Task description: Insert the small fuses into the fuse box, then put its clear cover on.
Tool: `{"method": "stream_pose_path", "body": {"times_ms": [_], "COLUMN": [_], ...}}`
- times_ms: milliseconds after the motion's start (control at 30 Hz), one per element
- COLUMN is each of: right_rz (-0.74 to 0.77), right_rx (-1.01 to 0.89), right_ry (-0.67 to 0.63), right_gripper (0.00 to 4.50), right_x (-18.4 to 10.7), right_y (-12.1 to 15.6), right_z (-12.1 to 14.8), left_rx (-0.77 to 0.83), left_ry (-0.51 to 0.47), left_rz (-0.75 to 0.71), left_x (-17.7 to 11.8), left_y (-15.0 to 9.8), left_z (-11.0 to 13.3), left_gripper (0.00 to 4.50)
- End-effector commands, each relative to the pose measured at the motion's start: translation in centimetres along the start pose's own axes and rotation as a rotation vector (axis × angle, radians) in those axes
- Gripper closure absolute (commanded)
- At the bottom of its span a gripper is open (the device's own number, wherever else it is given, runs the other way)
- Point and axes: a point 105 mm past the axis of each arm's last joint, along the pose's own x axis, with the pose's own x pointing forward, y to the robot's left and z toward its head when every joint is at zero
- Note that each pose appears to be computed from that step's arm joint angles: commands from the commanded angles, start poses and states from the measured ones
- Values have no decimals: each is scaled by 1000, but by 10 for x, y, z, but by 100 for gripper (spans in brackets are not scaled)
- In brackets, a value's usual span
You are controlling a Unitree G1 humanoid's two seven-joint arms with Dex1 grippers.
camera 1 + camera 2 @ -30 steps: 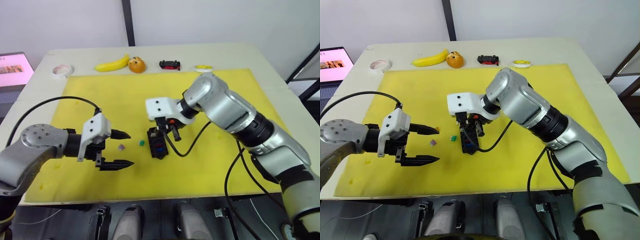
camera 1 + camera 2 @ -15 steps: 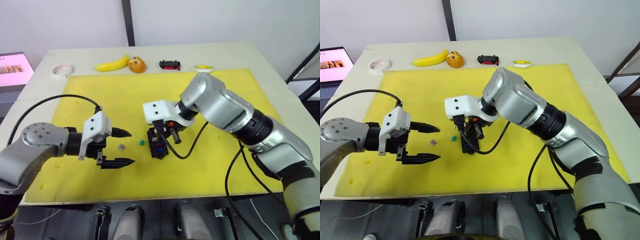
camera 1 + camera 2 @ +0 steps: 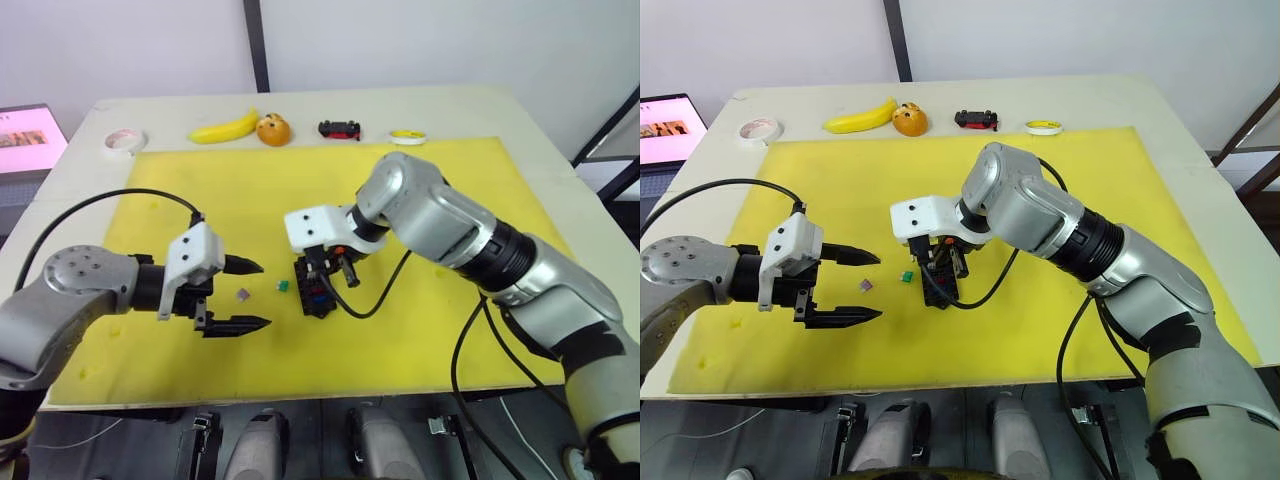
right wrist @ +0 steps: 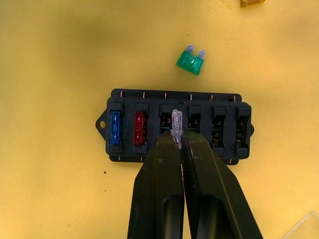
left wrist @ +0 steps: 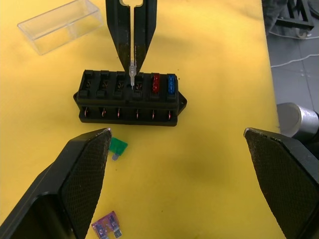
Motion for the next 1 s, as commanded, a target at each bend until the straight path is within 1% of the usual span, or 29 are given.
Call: {"method": "stream_pose_path", "body": {"times_ms": [33, 333, 700, 1000], "right_rz": [-12, -11, -7, 5], "right_rx": [-31, -39, -29, -32], "right_ry": [-2, -1, 24, 18], "right_gripper": [450, 450, 450, 450], "right_x": [-3, -4, 2, 1], "right_y": [0, 1, 1, 2], "right_z": [3, 3, -5, -2], "left_rx": [31, 29, 30, 29], "left_ry": [-11, -11, -15, -15], "left_rz": [-11, -10, -7, -3], "left_x": [2, 2, 3, 3], "left_y": [-3, -2, -3, -2], "left_z": [6, 6, 6, 5], "left_gripper": [2, 2, 2, 2]}}
